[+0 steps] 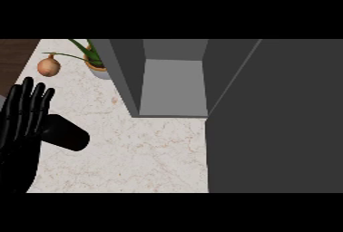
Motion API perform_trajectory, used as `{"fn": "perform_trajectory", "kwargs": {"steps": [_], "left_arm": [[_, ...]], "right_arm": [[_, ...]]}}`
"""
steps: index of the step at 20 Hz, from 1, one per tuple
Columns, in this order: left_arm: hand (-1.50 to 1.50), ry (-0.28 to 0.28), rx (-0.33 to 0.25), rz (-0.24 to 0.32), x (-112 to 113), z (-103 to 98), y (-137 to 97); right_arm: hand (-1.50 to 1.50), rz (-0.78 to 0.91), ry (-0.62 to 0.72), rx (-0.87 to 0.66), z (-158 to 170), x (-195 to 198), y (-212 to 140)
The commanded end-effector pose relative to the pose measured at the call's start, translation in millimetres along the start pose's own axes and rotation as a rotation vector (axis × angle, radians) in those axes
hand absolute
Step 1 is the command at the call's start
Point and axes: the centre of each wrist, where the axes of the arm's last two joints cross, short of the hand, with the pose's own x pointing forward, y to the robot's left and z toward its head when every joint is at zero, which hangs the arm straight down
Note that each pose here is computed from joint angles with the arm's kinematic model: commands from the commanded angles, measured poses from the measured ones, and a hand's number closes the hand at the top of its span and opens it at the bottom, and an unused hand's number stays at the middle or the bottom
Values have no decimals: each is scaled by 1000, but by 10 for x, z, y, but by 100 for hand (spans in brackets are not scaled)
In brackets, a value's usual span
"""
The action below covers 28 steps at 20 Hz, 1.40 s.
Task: Pick up the wine, place it into the cabinet and close the cabinet
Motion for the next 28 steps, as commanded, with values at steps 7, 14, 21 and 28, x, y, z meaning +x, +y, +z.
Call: {"fn": "perform_trajectory", "kwargs": {"steps": [7, 14, 21, 28], "left_arm": [[-150, 174, 13, 405, -378, 138, 380], [-150, 199, -20, 480, 194, -16, 973], [-150, 238, 13, 513, 555, -13, 1213], [-150, 247, 18, 524, 921, 65, 1248]], "right_arm": [[-150, -186, 109, 283, 257, 110, 190], [-150, -239, 154, 364, 460, 709, 60], [-150, -247, 155, 366, 568, 1021, -25], [-150, -282, 164, 365, 701, 1147, 47]]}}
